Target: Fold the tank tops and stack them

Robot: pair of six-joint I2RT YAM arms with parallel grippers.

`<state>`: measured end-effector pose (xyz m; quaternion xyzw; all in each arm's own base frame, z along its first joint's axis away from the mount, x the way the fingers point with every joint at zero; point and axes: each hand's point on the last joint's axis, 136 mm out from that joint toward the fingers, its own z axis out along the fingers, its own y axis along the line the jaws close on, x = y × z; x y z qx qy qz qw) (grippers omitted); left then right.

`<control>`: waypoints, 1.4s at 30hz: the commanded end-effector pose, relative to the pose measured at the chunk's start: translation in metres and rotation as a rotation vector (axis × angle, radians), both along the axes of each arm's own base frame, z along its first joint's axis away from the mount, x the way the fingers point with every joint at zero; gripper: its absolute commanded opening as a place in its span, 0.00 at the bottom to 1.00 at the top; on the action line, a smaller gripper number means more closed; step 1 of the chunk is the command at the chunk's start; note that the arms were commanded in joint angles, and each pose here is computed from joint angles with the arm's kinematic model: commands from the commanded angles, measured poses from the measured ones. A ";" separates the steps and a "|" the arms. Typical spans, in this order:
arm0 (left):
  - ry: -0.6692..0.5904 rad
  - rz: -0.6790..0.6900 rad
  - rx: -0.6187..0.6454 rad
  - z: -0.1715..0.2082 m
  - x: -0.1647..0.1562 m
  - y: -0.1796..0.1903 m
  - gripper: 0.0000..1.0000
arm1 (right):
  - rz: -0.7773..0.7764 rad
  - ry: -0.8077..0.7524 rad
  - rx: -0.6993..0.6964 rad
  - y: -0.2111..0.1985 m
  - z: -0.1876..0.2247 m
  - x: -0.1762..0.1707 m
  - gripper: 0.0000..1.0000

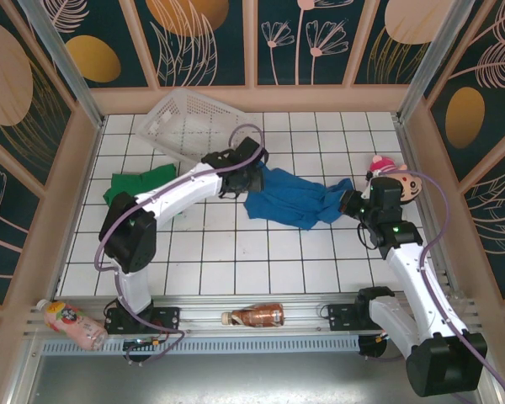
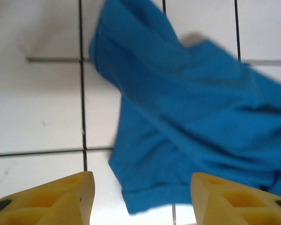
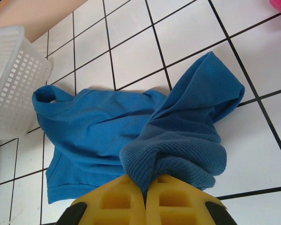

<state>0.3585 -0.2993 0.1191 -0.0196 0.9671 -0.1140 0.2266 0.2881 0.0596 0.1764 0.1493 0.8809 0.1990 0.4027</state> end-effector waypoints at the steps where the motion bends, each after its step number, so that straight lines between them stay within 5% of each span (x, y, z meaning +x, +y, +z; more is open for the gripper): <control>1: 0.099 0.038 -0.017 -0.046 -0.017 -0.004 0.55 | 0.015 0.005 0.015 0.006 0.000 -0.003 0.00; 11: 0.160 0.007 0.030 -0.103 -0.016 -0.016 0.47 | 0.040 0.012 -0.002 0.011 0.000 -0.013 0.00; 14: 0.174 0.003 0.054 -0.112 -0.018 -0.013 0.33 | 0.041 0.018 -0.003 0.011 -0.002 -0.018 0.00; 17: 0.165 -0.010 0.066 -0.110 -0.016 -0.013 0.10 | 0.044 0.019 -0.006 0.010 -0.001 -0.021 0.00; 19: 0.114 -0.023 0.078 -0.090 -0.002 -0.017 0.00 | 0.049 0.010 -0.011 0.010 0.003 -0.024 0.00; 28: -0.281 -0.138 0.043 0.071 0.115 -0.078 0.00 | -0.006 -0.356 -0.032 -0.006 0.114 -0.031 0.00; 32: -0.451 -0.096 -0.043 0.130 0.161 -0.076 0.00 | -0.081 -0.575 -0.084 -0.022 0.184 -0.029 0.00; 37: -0.590 -0.071 -0.236 0.163 0.196 -0.064 0.00 | 0.038 -0.738 -0.080 -0.002 0.237 -0.034 0.00; 42: -0.597 -0.195 -0.352 0.163 0.211 -0.090 0.00 | 0.283 -0.749 0.109 0.045 0.228 -0.052 0.00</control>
